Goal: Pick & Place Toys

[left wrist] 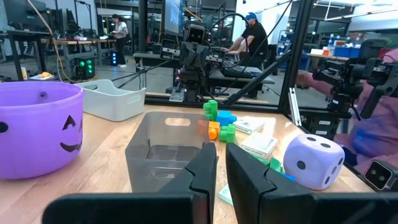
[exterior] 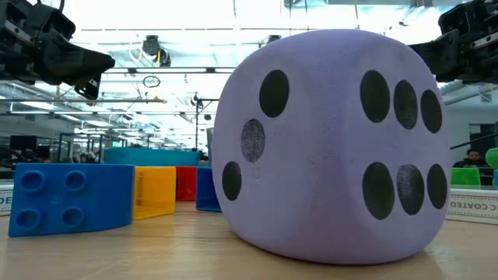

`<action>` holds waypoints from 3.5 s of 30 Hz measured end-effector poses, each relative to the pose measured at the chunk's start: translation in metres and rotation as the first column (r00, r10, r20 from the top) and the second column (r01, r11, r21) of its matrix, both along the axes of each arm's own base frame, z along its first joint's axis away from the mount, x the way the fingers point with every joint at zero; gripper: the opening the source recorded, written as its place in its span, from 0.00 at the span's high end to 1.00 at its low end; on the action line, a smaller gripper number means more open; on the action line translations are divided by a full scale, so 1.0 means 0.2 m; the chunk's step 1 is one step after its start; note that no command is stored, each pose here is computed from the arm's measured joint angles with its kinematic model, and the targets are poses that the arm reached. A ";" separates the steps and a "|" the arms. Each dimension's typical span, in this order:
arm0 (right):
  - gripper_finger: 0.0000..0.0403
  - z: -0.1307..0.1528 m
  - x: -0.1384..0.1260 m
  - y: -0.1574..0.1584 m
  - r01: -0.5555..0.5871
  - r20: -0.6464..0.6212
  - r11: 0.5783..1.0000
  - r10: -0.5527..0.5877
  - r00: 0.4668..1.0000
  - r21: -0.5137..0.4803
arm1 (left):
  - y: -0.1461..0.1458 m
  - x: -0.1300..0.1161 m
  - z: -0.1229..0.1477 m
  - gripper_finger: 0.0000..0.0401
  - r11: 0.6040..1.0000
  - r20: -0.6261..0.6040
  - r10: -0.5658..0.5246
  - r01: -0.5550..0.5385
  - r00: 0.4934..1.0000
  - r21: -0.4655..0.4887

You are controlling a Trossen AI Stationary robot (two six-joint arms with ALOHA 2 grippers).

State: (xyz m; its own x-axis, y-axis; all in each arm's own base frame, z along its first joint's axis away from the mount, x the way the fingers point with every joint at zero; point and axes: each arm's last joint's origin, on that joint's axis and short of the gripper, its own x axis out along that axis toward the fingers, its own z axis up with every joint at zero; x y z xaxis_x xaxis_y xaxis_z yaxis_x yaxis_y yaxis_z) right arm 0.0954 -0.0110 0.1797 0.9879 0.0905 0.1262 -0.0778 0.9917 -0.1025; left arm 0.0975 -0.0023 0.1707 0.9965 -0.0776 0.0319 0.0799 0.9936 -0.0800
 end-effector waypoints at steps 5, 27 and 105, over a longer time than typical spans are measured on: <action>0.99 0.00 0.00 0.00 0.000 0.000 1.000 0.000 1.000 0.000 | 0.00 0.00 0.00 0.90 1.000 0.000 0.000 0.000 1.000 0.000; 0.99 0.00 0.00 0.00 0.000 0.000 1.000 0.000 1.000 0.000 | 0.00 0.00 0.00 0.90 1.000 0.000 0.000 0.000 1.000 0.000; 0.49 0.46 0.43 0.63 -0.025 -0.434 0.987 0.094 0.896 0.160 | 0.00 0.00 0.00 0.90 1.000 0.002 0.000 0.000 1.000 0.000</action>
State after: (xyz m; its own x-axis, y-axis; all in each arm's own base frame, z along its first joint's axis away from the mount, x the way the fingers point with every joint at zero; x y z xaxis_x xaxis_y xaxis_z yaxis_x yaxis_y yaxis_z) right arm 0.1820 0.1153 0.2723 0.9388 0.1650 -0.3023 -0.1403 0.9848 0.1020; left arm 0.0975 -0.0023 0.1709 0.9964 -0.0774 0.0344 0.0799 0.9936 -0.0798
